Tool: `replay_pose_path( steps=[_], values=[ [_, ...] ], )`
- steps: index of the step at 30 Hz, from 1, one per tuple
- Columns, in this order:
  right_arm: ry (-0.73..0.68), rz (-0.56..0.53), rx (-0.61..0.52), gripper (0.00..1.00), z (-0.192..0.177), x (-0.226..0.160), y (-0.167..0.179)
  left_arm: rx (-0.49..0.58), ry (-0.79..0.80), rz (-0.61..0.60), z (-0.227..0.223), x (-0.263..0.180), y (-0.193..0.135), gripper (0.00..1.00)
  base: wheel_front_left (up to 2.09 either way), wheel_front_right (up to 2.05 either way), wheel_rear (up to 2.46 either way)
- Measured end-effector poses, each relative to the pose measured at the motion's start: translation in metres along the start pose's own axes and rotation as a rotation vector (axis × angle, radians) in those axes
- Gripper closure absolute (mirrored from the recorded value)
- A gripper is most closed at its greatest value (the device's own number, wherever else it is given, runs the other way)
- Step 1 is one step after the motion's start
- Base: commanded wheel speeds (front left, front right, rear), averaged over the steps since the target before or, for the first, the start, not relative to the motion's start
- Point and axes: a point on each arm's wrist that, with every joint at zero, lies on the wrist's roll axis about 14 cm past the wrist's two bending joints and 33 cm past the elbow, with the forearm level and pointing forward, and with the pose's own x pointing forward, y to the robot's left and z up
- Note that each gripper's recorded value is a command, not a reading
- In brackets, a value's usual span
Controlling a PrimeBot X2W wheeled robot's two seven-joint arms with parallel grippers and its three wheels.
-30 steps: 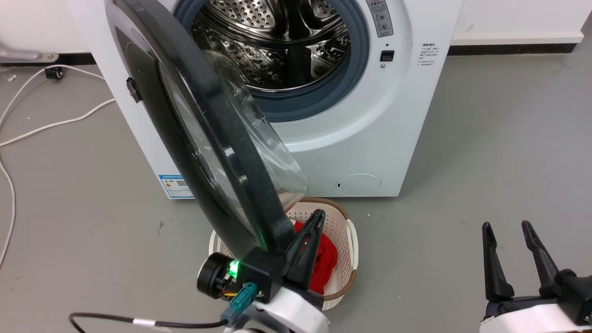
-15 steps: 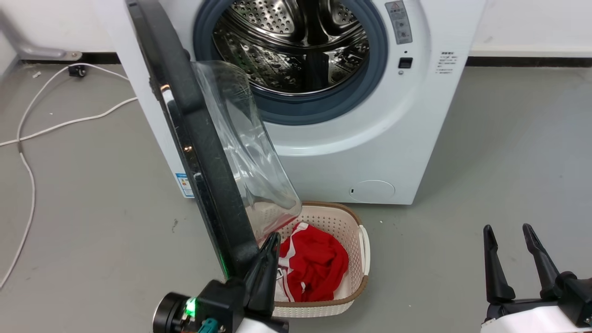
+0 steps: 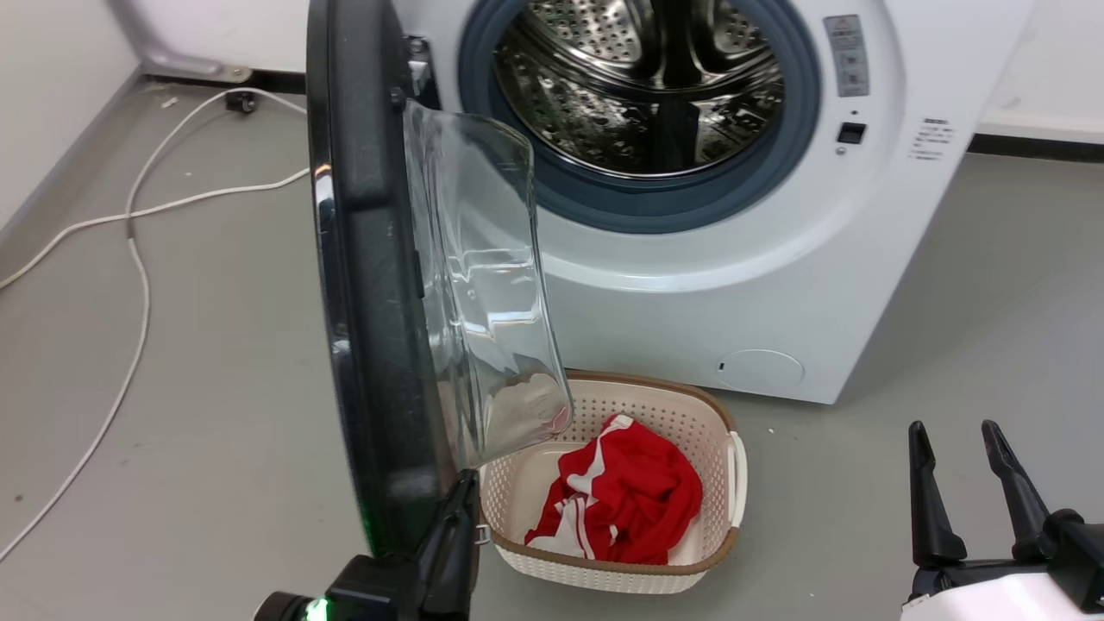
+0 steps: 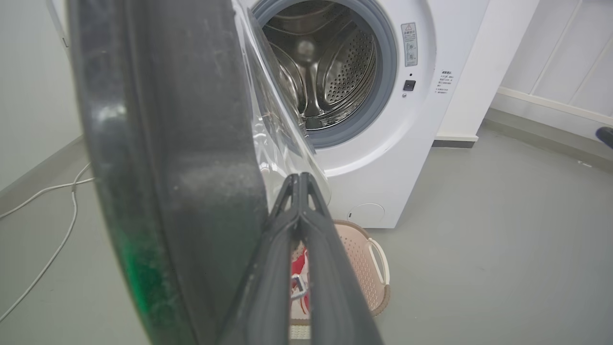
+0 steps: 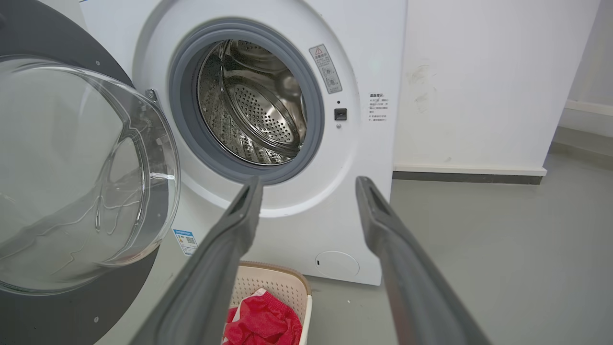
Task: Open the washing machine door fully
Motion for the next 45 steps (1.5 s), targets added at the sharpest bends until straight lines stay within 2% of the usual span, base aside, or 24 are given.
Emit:
replay_pose_path(
  steps=[16, 17, 21, 30, 45],
  values=[
    [0.01, 0.108, 0.024, 0.0, -0.007, 0.02, 0.033, 0.054, -0.008, 0.275, 0.003, -0.029, 0.079, 1.0, 0.0, 0.0, 0.0],
    [0.013, 0.122, 0.027, 0.0, -0.008, 0.023, 0.038, 0.066, -0.014, 0.325, 0.004, -0.034, 0.096, 1.0, 0.0, 0.0, 0.0],
    [0.022, 0.137, 0.029, 0.0, -0.01, 0.027, 0.042, 0.068, -0.039, 0.385, 0.008, -0.034, 0.117, 1.0, 0.0, 0.0, 0.0],
    [0.056, 0.13, 0.027, 0.0, -0.019, 0.031, 0.039, 0.091, -0.112, 0.478, 0.025, -0.02, 0.165, 1.0, 0.0, 0.0, 0.0],
    [0.102, 0.091, 0.033, 0.0, -0.035, 0.038, 0.025, 0.085, -0.123, 0.581, 0.029, 0.014, 0.233, 1.0, 0.0, 0.0, 0.0]
  ],
)
